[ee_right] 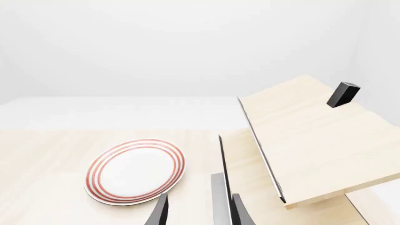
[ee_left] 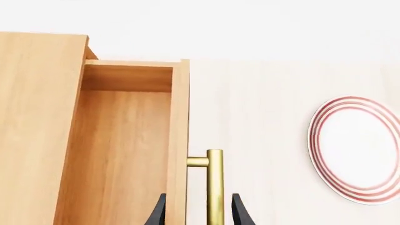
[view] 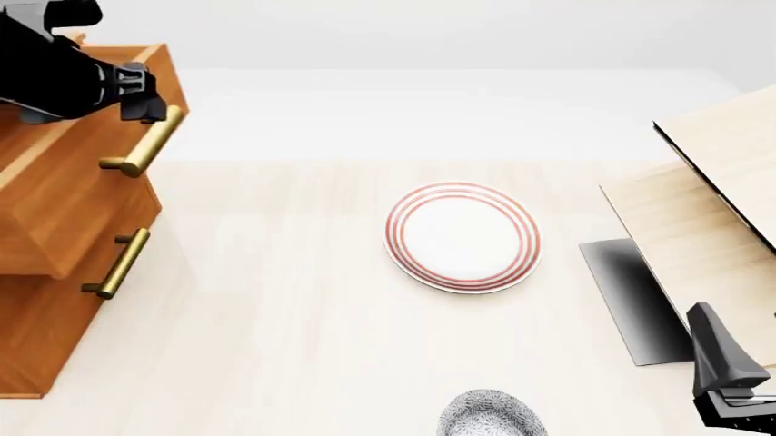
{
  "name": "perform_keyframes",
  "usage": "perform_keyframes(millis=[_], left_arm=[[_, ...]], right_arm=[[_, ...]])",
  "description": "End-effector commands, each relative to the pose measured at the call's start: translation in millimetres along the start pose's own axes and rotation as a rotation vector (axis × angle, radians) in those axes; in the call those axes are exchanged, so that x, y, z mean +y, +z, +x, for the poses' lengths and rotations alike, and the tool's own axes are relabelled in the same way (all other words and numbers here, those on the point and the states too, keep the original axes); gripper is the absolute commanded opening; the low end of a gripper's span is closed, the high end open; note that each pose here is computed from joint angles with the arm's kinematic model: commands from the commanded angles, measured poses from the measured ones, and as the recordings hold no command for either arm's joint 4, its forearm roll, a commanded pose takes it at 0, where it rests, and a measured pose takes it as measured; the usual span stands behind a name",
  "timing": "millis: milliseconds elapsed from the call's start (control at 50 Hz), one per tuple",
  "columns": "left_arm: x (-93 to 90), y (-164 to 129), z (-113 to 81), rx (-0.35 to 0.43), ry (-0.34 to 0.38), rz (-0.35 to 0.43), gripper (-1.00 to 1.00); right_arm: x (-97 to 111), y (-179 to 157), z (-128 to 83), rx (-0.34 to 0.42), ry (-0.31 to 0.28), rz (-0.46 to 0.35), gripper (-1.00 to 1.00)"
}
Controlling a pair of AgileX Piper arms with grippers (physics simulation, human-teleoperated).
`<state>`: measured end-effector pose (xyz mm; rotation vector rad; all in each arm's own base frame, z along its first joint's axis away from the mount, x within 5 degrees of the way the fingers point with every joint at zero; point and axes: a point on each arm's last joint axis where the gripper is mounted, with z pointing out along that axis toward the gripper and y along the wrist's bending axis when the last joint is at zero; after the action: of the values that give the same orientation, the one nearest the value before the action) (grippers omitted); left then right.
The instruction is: Open the top drawer of the cabinet and put the bowl in it.
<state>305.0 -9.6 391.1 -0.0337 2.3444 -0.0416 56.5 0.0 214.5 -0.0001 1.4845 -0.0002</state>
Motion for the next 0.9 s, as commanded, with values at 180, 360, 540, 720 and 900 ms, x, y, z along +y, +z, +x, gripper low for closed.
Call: perform_keyframes(millis=[180,360,540,720,900], left_arm=[[-18.9,2.2,1.9,0.016,0.046,0.046,1.00],[-29.8,3.0,4.7,0.025,0.067,0.071,1.00],[-36.7,-2.5,3.3,0.019,0.090,0.088,1.00],[-46.5,-0.3,3.5,0.021,0.104,0.109,1.00],[-50.9,-2.3,0.4,0.017,0.124,0.119,1.00]], right_arm=[[0.0,-0.1,0.3,0.000,0.000,0.000,1.00],[0.0,-0.1,0.3,0.000,0.000,0.000,1.00],[0.0,-0.1,0.3,0.000,0.000,0.000,1.00],[0.0,-0.1,0.3,0.000,0.000,0.000,1.00],[0.0,-0.1,0.3,0.000,0.000,0.000,1.00]])
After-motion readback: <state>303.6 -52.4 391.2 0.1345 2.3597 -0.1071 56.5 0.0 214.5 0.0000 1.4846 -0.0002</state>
